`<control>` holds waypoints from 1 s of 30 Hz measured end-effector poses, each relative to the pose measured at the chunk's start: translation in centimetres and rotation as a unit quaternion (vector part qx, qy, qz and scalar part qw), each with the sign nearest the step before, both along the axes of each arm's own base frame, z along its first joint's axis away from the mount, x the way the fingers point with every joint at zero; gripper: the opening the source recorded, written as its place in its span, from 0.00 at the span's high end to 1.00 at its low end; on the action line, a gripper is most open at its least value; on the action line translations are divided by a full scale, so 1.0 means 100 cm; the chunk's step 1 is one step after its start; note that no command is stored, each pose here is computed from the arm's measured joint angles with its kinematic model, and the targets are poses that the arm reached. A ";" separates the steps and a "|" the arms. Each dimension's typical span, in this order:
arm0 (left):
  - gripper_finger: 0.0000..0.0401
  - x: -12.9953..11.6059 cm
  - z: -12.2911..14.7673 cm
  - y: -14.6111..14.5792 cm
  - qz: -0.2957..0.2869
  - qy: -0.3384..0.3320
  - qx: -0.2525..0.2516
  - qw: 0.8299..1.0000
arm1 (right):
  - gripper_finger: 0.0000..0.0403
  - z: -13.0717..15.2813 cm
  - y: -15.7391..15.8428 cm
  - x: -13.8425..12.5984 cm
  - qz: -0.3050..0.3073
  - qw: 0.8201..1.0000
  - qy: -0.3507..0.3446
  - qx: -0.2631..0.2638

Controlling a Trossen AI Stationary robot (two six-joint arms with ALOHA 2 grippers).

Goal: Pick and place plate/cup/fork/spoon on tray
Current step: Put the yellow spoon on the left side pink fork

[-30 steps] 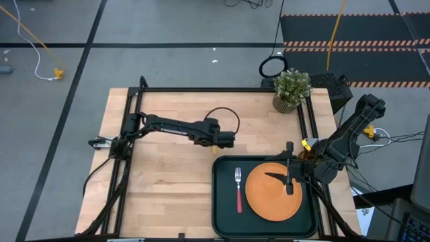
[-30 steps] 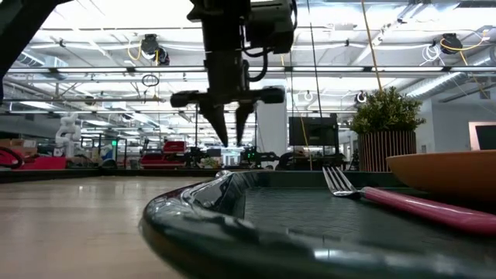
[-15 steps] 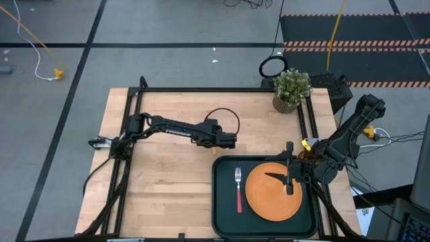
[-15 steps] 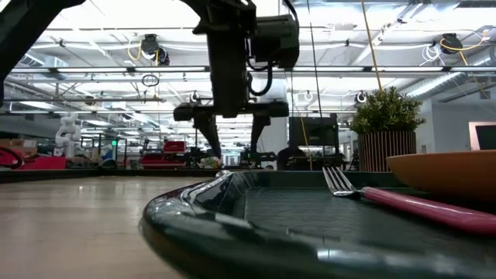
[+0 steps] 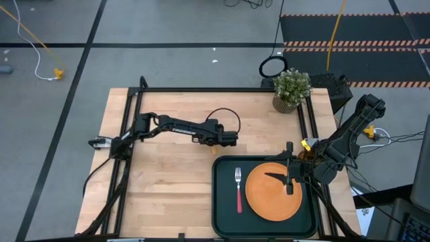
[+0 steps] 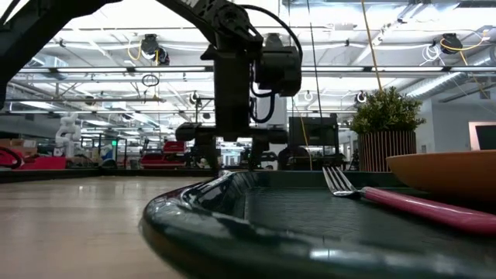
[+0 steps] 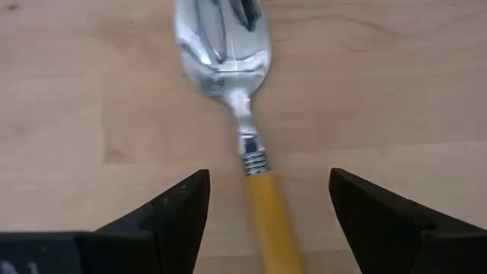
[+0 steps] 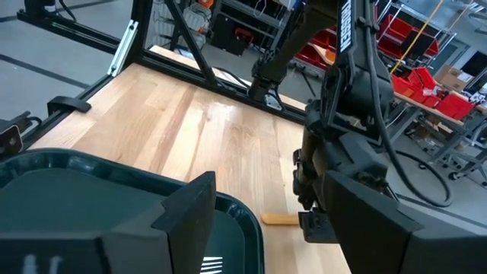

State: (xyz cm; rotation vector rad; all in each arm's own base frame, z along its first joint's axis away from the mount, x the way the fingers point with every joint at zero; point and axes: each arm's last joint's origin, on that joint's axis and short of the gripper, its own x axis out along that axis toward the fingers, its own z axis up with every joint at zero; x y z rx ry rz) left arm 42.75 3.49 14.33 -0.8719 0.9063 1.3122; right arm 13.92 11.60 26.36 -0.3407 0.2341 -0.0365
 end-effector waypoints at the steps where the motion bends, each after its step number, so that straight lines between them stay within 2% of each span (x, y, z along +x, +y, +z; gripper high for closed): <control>1: 0.34 0.000 -0.002 0.000 0.001 0.002 0.000 1.000 | 0.42 0.000 0.000 0.000 0.000 1.000 0.001 0.000; 18: 0.69 0.002 -0.007 0.007 -0.021 0.010 0.001 1.000 | 0.42 -0.001 0.000 -0.001 0.000 1.000 0.005 0.000; 30: 0.85 0.003 -0.007 0.007 -0.040 0.017 0.003 0.999 | 0.42 -0.001 0.000 -0.001 0.001 1.000 0.005 0.000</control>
